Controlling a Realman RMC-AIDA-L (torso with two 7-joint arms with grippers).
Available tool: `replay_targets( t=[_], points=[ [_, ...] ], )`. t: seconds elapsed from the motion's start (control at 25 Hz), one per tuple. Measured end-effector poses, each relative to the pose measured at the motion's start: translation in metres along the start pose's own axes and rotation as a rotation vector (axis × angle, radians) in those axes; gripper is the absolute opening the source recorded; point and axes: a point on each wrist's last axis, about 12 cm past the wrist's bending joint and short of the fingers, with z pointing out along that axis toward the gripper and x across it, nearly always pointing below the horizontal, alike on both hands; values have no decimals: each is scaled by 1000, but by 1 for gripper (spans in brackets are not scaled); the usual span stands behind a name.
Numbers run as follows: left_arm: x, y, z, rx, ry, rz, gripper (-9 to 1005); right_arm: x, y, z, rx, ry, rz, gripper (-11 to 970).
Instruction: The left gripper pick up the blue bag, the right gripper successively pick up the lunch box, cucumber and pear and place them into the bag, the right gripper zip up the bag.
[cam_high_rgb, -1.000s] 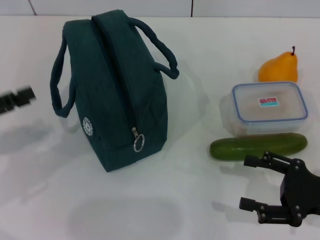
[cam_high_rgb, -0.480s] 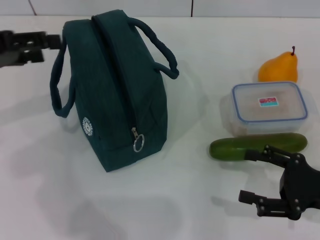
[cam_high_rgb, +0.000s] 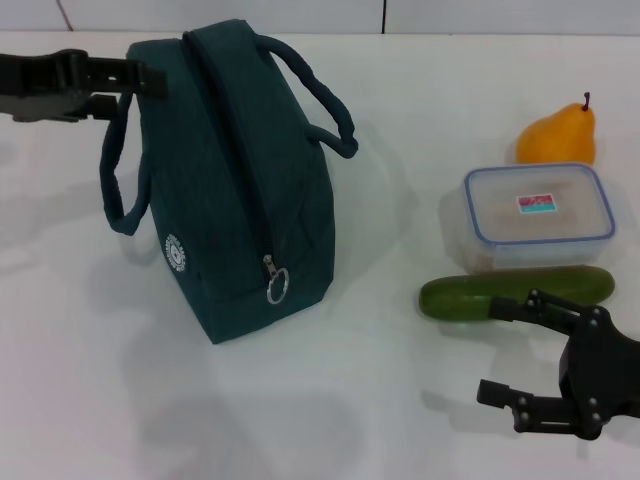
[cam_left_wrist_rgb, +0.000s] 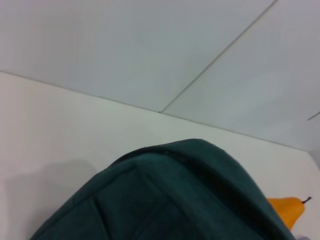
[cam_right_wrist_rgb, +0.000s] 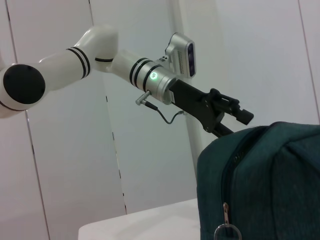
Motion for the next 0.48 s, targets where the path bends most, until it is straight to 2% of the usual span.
replay_targets(
  t=[0.24, 0.48],
  points=[
    [1, 3, 6, -50, 26, -2, 857, 0, 0, 0, 1, -1, 0, 855],
    [0, -4, 21, -49, 79, 20, 858, 1, 1, 0, 1, -2, 6, 855]
  ],
)
